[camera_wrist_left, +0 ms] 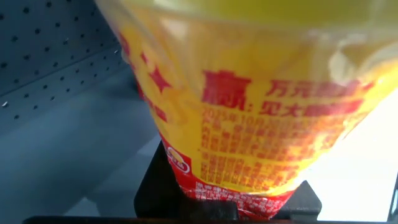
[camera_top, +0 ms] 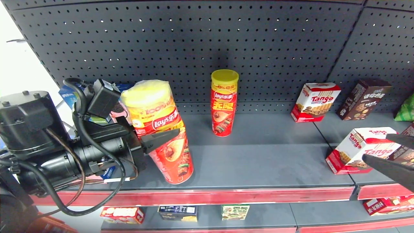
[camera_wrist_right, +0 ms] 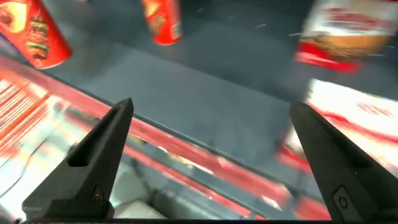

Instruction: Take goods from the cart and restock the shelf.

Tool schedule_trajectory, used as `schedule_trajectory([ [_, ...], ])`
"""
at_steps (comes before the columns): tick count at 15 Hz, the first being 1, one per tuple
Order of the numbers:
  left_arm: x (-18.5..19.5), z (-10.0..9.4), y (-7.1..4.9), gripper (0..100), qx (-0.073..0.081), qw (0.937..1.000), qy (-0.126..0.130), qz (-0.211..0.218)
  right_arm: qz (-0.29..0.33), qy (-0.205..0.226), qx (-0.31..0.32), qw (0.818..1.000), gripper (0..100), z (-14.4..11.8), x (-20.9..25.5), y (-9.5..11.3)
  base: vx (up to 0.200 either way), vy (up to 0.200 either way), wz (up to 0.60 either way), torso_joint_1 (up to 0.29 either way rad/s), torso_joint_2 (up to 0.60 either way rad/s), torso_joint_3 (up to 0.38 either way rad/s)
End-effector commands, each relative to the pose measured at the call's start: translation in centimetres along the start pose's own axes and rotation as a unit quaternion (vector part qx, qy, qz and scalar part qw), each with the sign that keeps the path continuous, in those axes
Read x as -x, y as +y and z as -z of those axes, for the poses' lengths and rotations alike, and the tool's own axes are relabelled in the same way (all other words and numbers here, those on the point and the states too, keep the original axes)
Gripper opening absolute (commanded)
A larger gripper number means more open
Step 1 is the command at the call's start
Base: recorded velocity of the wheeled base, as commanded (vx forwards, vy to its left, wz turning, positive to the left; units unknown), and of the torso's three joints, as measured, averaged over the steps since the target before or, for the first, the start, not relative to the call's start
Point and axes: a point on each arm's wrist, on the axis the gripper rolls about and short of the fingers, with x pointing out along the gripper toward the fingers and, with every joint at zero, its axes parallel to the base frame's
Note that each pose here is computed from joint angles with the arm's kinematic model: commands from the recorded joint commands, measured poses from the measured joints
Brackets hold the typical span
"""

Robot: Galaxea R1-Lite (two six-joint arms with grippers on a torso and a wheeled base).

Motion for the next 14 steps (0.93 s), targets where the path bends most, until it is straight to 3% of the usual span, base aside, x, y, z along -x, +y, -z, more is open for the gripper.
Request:
schedule_trajectory([
  [1,0.1,0.3,0.1,0,0.003,1.0000,0.005,-0.002,-0.050,0.038,0.001,0.998,100,-1.5,-6.1,0.4,0.000,0.000,0.00,0.000,0.00,0.000],
  [6,0.2,0.6,0.0,0,0.006,0.9999,0.010,-0.003,-0.070,0.032,0.010,0.997,100,-5.8,-13.8,0.5,0.000,0.000,0.00,0.000,0.00,0.000],
  [8,0.3,0.6,0.0,0,0.006,0.9999,0.010,-0.004,-0.078,0.037,0.012,0.996,100,-6.3,-15.8,1.0,0.000,0.000,0.00,0.000,0.00,0.000],
  [14,0.6,0.9,-0.2,0,0.007,0.9999,0.013,-0.003,-0.108,0.064,0.053,0.991,100,-3.8,-20.0,0.1,0.000,0.000,0.00,0.000,0.00,0.000],
])
